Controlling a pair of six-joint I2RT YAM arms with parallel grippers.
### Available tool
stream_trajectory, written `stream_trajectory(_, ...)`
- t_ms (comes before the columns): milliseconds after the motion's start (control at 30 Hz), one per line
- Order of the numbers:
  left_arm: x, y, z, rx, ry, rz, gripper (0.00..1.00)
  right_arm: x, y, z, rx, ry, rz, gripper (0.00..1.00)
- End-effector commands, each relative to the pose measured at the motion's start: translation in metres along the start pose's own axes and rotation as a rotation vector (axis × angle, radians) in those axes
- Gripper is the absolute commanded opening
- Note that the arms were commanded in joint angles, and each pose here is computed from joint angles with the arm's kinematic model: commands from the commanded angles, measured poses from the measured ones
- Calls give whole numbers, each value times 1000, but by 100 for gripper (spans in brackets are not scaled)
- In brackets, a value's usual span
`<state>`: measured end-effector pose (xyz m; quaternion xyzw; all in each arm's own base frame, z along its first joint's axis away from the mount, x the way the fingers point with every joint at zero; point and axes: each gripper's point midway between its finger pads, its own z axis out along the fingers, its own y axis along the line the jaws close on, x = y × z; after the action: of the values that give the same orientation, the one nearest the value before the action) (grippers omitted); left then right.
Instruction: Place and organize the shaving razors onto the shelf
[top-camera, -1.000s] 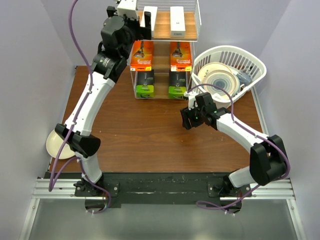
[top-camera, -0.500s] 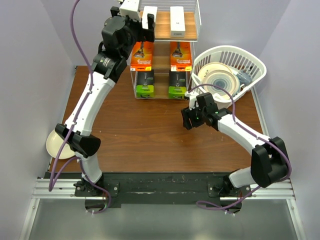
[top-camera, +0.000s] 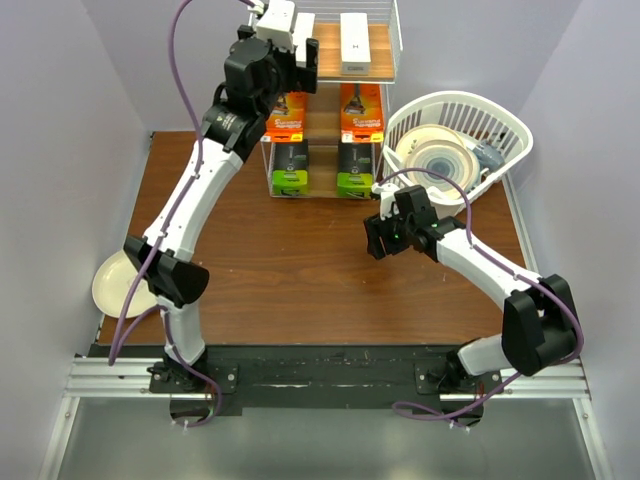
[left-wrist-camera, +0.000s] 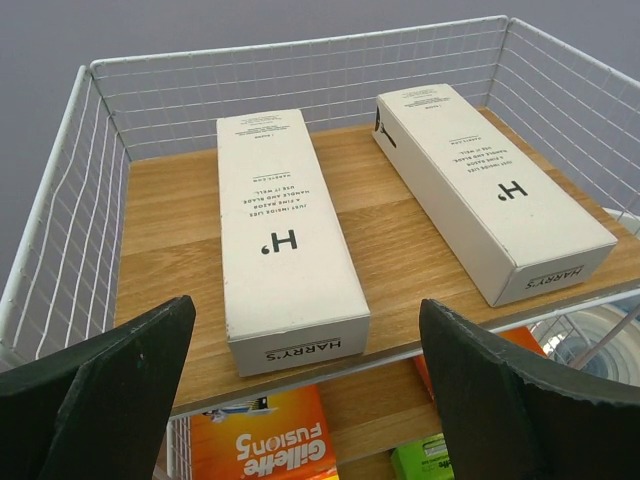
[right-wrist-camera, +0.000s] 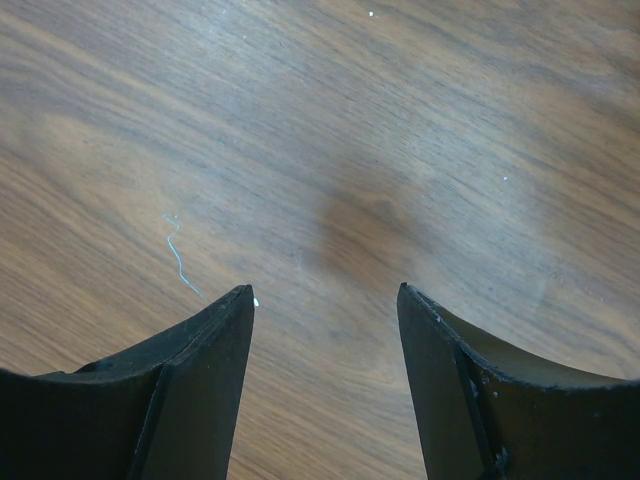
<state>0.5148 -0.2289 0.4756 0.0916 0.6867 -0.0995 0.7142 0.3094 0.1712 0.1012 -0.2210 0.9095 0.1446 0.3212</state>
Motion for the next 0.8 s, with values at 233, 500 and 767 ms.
stream_trajectory(233,7,14,5,-89,6,-19,97,-7,-1,-3,-7,-37,17,64)
stream_trajectory(500,13,19,7,-118,20,-21,89,-7,-2,-1,-7,-34,19,64)
stream_trajectory(767,13,31,5,-192,17,-34,79,-6,-3,-1,-3,-36,24,64)
